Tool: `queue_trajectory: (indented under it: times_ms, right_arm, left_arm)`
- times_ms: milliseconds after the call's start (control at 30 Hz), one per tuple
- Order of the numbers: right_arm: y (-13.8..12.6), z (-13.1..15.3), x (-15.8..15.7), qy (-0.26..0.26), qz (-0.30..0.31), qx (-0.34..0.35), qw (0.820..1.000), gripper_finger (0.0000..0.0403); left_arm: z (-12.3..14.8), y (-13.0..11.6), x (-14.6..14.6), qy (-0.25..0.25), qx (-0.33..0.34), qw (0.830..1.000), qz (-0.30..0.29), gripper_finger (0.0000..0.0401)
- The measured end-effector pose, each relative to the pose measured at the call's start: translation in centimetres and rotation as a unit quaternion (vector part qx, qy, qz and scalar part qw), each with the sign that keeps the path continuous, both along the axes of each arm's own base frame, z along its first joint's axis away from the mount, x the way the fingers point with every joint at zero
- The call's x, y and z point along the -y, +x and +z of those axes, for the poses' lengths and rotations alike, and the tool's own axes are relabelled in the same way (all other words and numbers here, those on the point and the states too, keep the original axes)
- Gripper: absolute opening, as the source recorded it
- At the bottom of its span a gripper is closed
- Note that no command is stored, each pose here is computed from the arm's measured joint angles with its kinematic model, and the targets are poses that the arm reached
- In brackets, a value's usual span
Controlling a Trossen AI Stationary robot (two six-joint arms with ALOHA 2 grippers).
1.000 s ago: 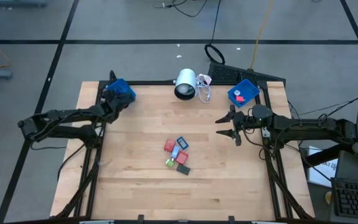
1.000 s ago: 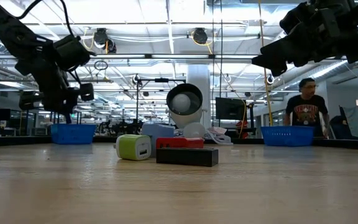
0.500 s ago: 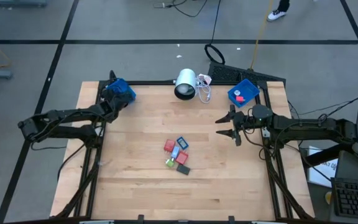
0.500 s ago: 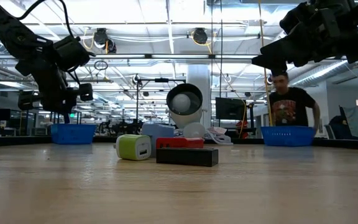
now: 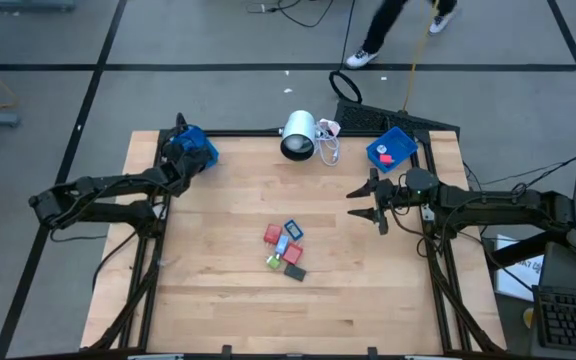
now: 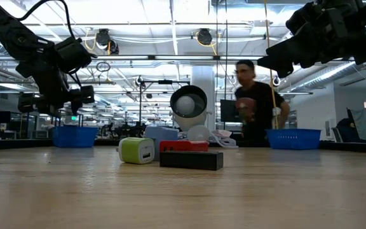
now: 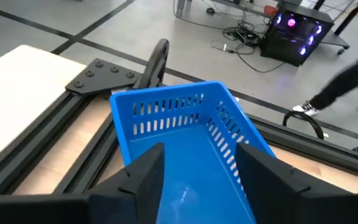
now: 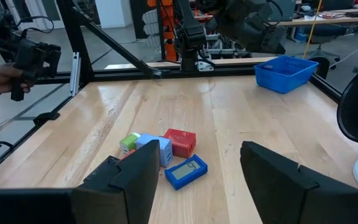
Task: Pick & Place Office items
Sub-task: Put the blue charger adapter into the right blue bin
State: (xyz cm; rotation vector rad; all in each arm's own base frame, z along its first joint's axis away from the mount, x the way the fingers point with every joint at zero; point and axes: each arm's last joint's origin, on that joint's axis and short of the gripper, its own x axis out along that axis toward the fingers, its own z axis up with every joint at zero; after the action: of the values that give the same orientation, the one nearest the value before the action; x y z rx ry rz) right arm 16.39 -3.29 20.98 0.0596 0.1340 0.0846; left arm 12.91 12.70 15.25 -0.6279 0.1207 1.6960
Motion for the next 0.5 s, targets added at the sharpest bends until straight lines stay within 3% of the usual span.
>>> queue_trajectory:
  times_ms: [233,500]
  right_arm:
    - [0.0,0.0,0.0,0.000,0.000,0.000,1.000,0.0212]
    - [0.0,0.0,0.0,0.000,0.000,0.000,1.000,0.0212]
  left_arm:
    - [0.6,0.4,-0.1,-0.001,-0.013,0.998,-0.066,0.0233]
    - [2.2,0.8,0.4,-0.004,0.044,0.982,-0.182,0.0239]
